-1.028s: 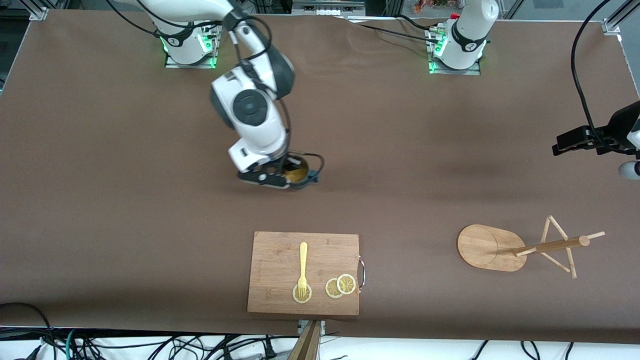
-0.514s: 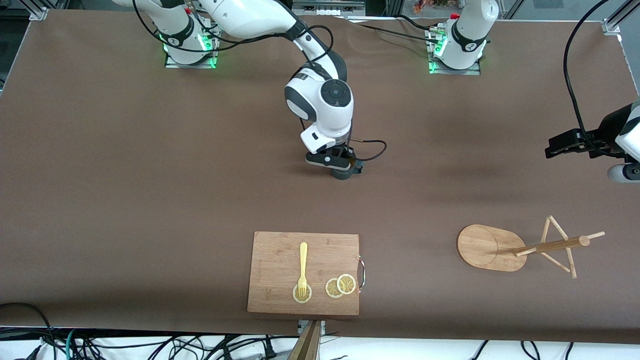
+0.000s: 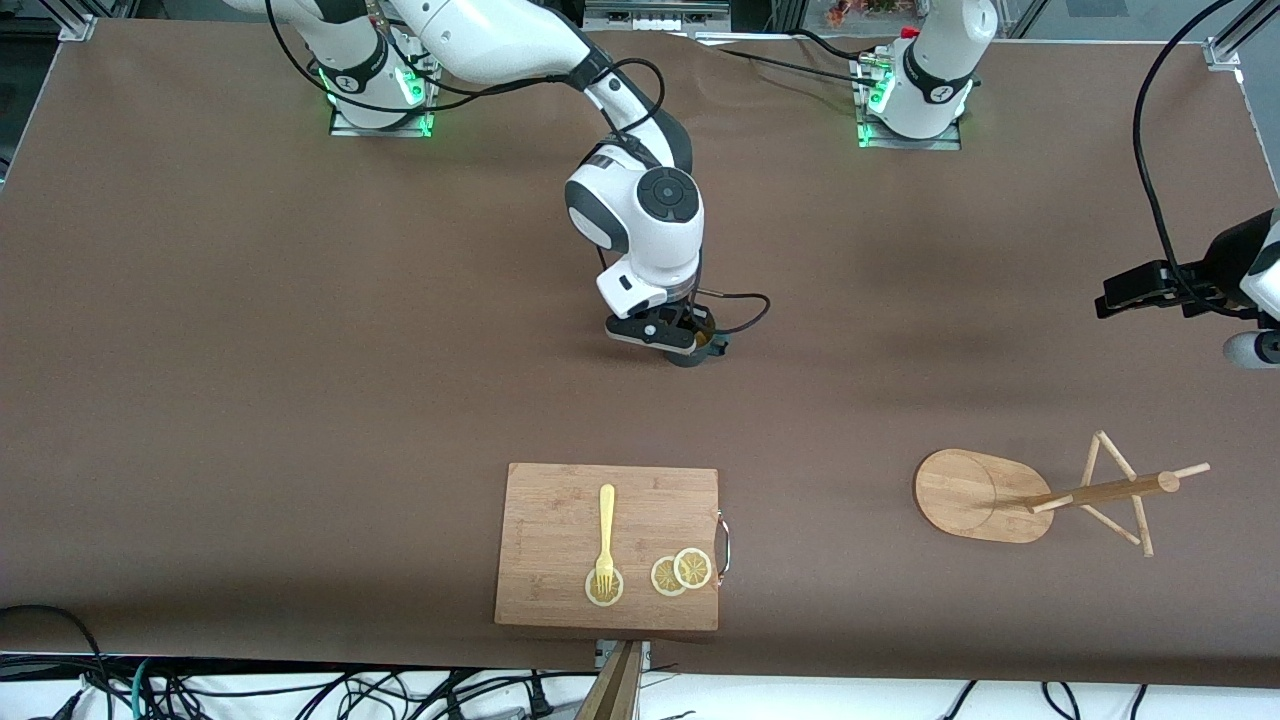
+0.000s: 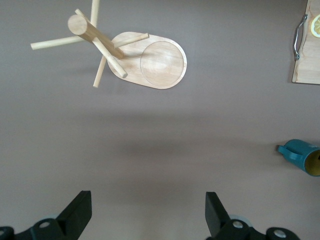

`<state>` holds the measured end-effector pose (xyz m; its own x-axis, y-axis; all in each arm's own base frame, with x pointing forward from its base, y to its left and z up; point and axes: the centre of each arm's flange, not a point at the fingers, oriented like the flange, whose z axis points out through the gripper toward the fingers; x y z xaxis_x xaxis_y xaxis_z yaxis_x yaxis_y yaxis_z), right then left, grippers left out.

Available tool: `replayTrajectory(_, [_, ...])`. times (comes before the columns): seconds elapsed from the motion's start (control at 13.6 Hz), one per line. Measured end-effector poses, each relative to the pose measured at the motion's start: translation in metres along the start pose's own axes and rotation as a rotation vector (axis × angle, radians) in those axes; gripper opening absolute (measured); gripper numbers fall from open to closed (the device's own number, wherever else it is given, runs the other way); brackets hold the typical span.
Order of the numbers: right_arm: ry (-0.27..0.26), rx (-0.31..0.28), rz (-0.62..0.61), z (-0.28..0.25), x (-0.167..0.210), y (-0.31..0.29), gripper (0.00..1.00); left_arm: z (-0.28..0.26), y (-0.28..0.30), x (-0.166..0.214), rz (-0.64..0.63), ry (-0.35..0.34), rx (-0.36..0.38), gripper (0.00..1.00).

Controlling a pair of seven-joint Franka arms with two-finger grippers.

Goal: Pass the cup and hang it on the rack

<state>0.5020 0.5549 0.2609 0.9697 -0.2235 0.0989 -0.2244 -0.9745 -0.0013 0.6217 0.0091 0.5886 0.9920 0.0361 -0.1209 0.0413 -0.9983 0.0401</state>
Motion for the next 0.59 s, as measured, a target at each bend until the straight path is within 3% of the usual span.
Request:
replayTrajectory(0.15, [-0.030,0.002,-0.015,-0.034,0.020,0.010,0.83,0.010,0.011,0.002,0.073,-0.021,-0.012,1.00])
replayTrajectory(0.29, [-0.064,0.030,-0.019,-0.083,0.045,0.028,0.99,0.021,0.032,0.004,0.135,-0.043,-0.057,1.00])
replayTrajectory(0.44, [-0.091,0.019,-0.039,-0.132,0.069,0.058,1.00,0.035,0.056,0.003,0.211,-0.076,-0.091,1.00])
replayTrajectory(0.59, [-0.162,0.006,-0.120,-0.168,0.099,0.102,1.00,0.054,0.080,0.000,0.346,-0.115,-0.114,1.00])
